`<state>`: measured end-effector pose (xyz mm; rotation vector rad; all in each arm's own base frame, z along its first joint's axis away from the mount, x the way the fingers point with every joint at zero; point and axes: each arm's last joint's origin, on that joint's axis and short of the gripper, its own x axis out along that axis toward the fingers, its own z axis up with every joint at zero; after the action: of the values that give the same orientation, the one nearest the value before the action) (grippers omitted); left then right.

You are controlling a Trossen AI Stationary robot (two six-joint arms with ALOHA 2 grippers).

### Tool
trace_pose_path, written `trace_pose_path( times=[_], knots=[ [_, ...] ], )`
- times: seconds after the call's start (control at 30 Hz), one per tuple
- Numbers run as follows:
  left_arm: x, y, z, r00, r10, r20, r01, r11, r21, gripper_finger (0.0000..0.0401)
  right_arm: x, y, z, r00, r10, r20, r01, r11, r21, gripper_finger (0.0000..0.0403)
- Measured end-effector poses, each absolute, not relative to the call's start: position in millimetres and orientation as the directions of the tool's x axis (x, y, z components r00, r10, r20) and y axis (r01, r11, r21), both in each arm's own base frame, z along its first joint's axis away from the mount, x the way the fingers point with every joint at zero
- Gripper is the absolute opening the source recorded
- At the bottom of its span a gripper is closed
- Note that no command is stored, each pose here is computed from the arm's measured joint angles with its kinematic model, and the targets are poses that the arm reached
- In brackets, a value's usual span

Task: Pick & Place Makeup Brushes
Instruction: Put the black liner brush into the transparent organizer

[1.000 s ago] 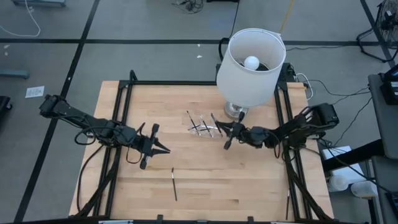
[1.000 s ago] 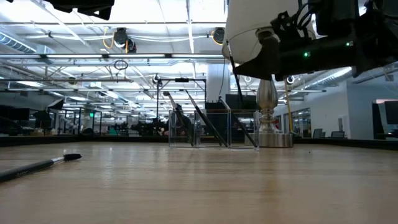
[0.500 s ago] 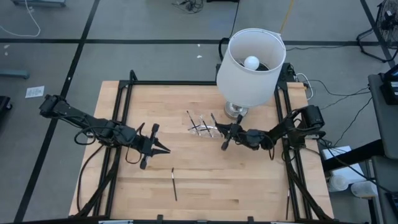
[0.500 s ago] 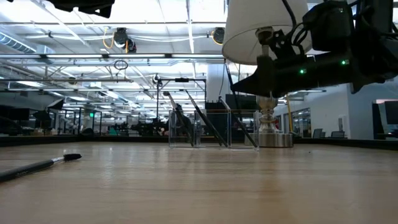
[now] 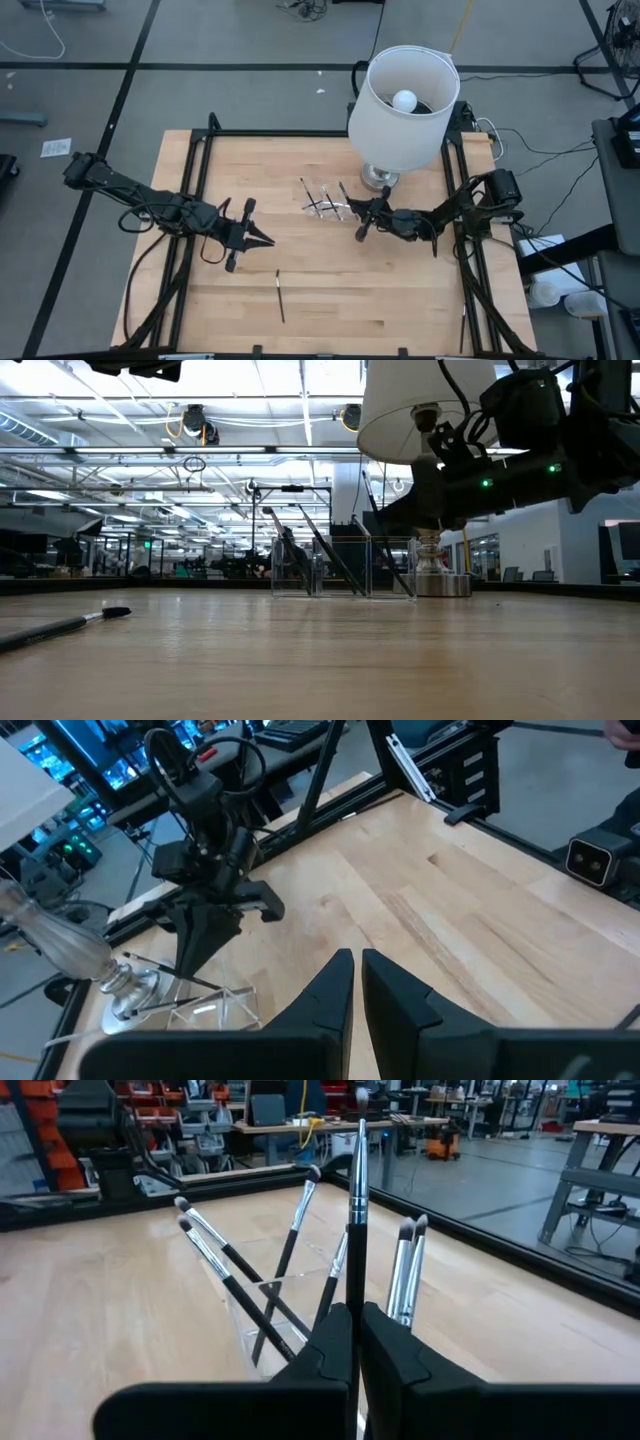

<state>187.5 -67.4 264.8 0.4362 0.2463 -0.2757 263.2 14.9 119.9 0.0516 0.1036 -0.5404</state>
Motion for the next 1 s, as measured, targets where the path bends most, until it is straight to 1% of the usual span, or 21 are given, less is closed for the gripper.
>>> trace_pose_path(
  times=[0.83, 1.0],
  knots=[
    [187.7, -67.5, 265.5, 0.935, -0.21, -0.285, 0.306, 0.883, 0.354, 0.0035, 263.2, 14.9, 119.5, 0.854, -0.507, -0.115, 0.513, 0.858, 0.022, 0.0],
    [190.0, -68.6, 262.9, 0.93, -0.216, -0.298, 0.318, 0.88, 0.353, 0.0035, 263.2, 14.9, 119.6, 0.854, -0.507, -0.115, 0.513, 0.858, 0.022, 0.0006]
  ],
)
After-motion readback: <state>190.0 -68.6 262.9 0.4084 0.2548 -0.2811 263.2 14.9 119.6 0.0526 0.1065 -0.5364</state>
